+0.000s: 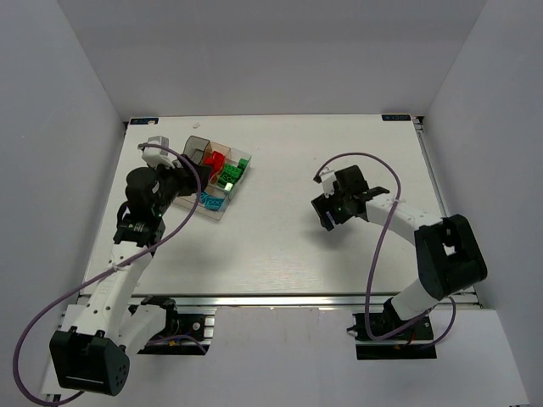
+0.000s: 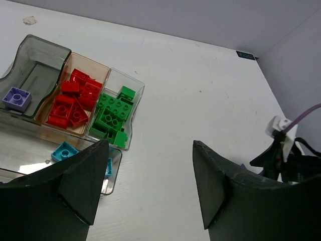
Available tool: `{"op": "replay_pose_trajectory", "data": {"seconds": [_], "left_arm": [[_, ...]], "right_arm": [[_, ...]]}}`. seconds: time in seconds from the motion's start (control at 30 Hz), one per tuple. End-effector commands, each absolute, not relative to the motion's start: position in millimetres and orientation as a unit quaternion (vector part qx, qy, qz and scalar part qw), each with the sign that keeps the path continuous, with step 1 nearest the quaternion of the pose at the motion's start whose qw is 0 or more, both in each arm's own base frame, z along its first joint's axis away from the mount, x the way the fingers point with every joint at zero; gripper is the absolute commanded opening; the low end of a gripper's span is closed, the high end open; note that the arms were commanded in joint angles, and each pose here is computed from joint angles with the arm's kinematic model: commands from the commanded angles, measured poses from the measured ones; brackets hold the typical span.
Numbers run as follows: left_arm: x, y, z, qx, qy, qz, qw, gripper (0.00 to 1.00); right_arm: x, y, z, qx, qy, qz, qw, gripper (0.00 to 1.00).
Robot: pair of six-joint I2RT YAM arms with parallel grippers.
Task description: Sort the legos into containers by color
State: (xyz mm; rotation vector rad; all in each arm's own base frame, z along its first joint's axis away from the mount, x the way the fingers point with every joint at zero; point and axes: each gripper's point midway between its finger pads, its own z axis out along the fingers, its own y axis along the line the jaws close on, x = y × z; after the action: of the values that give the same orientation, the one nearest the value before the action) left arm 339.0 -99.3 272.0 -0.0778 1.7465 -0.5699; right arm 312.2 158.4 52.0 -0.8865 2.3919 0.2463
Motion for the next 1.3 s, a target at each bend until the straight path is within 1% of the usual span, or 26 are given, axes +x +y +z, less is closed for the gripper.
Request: {"op": "replay_pose_trajectory", "data": {"seconds": [0.0, 0.1, 0.13, 0.2, 0.23, 0.27, 0.3, 0.4, 0.47, 0.5, 0.6, 0.63, 0.7, 0.73, 0.77, 0.8, 0.83, 0.87, 0.9, 0.93, 1.03, 1.07, 1.1, 1.13, 1.17, 1.27], "left_arm": [[334.1, -99.6, 283.8, -0.029, 0.741, -0.254, 0.621, 0.77], [330.2, -94.4, 291.7, -0.034, 0.732, -0.245, 0.634, 0.77], [329.2, -93.1, 293.0, -0.034, 0.731, -0.242, 0.637, 0.77], [327.2, -88.7, 297.9, -0.039, 0.726, -0.233, 0.646, 0.78], [326.8, -87.8, 297.8, -0.040, 0.726, -0.231, 0.647, 0.77], [325.4, -87.0, 301.3, -0.040, 0.722, -0.230, 0.651, 0.78], [324.0, -85.7, 303.8, -0.041, 0.720, -0.229, 0.654, 0.77], [320.3, -84.1, 310.9, -0.042, 0.712, -0.228, 0.663, 0.78], [317.5, -82.7, 316.4, -0.043, 0.705, -0.228, 0.671, 0.77], [315.2, -80.4, 319.6, -0.045, 0.700, -0.225, 0.676, 0.77], [310.5, -74.4, 325.8, -0.051, 0.690, -0.214, 0.689, 0.77], [306.7, -69.7, 332.6, -0.057, 0.680, -0.207, 0.701, 0.77], [303.1, -64.1, 334.6, -0.064, 0.674, -0.197, 0.709, 0.77], [299.5, -60.2, 340.6, -0.069, 0.666, -0.192, 0.718, 0.77], [297.8, -59.1, 341.7, -0.070, 0.663, -0.190, 0.720, 0.77], [296.3, -58.4, 343.1, -0.068, 0.661, -0.188, 0.723, 0.77], [294.4, -58.2, 345.9, -0.066, 0.658, -0.188, 0.726, 0.77], [292.7, -50.0, 350.5, -0.080, 0.650, -0.173, 0.735, 0.77], [290.1, -48.3, 353.1, -0.081, 0.647, -0.171, 0.739, 0.77], [288.2, -46.7, 355.2, -0.084, 0.643, -0.169, 0.742, 0.77], [281.1, -44.3, 362.0, -0.085, 0.632, -0.169, 0.752, 0.77], [279.1, -44.0, 364.4, -0.085, 0.629, -0.169, 0.754, 0.77], [278.2, -44.5, 365.6, -0.084, 0.627, -0.171, 0.755, 0.77], [278.2, -42.8, 366.4, -0.086, 0.626, -0.170, 0.756, 0.77], [278.0, -44.4, 366.4, -0.083, 0.626, -0.173, 0.755, 0.77], [277.0, -46.8, 368.6, -0.078, 0.625, -0.179, 0.756, 0.77]], "right_arm": [[329.8, 162.4, 51.1, -0.322, 0.896, 0.073, 0.298, 0.76], [338.5, 166.9, 44.9, -0.322, 0.898, 0.073, 0.291, 0.65], [341.4, 168.6, 44.9, -0.322, 0.898, 0.075, 0.291, 0.55], [346.2, 171.6, 42.3, -0.327, 0.898, 0.076, 0.284, 0.42], [345.5, 174.2, 41.1, -0.331, 0.897, 0.080, 0.281, 0.22], [346.2, 174.9, 41.7, -0.334, 0.897, 0.082, 0.279, 0.11], [346.2, 175.9, 43.6, -0.339, 0.894, 0.084, 0.279, 0.02], [349.5, 194.4, 63.7, -0.388, 0.869, 0.106, 0.289, 0.00], [347.7, 216.6, 75.3, -0.457, 0.832, 0.127, 0.289, 0.00], [355.1, 227.7, 95.2, -0.479, 0.816, 0.132, 0.296, 0.00], [350.6, 270.0, 111.2, -0.576, 0.750, 0.159, 0.283, 0.00], [360.4, 299.2, 143.8, -0.600, 0.714, 0.167, 0.318, 0.00], [363.5, 337.0, 141.8, -0.648, 0.672, 0.165, 0.319, 0.00], [383.2, 360.4, 177.3, -0.648, 0.650, 0.157, 0.365, 0.00], [394.7, 376.8, 161.5, -0.651, 0.650, 0.159, 0.358, 0.00], [398.2, 399.2, 166.3, -0.654, 0.639, 0.164, 0.369, 0.00], [417.9, 425.0, 213.4, -0.641, 0.612, 0.168, 0.432, 0.00], [429.3, 443.4, 191.0, -0.631, 0.622, 0.180, 0.428, 0.00], [435.1, 460.0, 197.4, -0.623, 0.612, 0.187, 0.450, 0.00], [448.5, 483.6, 209.3, -0.609, 0.585, 0.190, 0.501, 0.00], [443.1, 521.7, 217.6, -0.583, 0.537, 0.217, 0.569, 0.00], [448.5, 534.6, 225.0, -0.565, 0.504, 0.222, 0.615, 0.00], [448.9, 543.2, 225.5, -0.549, 0.503, 0.232, 0.626, 0.00], [449.8, 556.8, 200.9, -0.546, 0.509, 0.238, 0.622, 0.00], [453.7, 568.4, 227.8, -0.527, 0.490, 0.246, 0.649, 0.00], [456.5, 587.8, 216.7, -0.496, 0.494, 0.264, 0.664, 0.00]]}}
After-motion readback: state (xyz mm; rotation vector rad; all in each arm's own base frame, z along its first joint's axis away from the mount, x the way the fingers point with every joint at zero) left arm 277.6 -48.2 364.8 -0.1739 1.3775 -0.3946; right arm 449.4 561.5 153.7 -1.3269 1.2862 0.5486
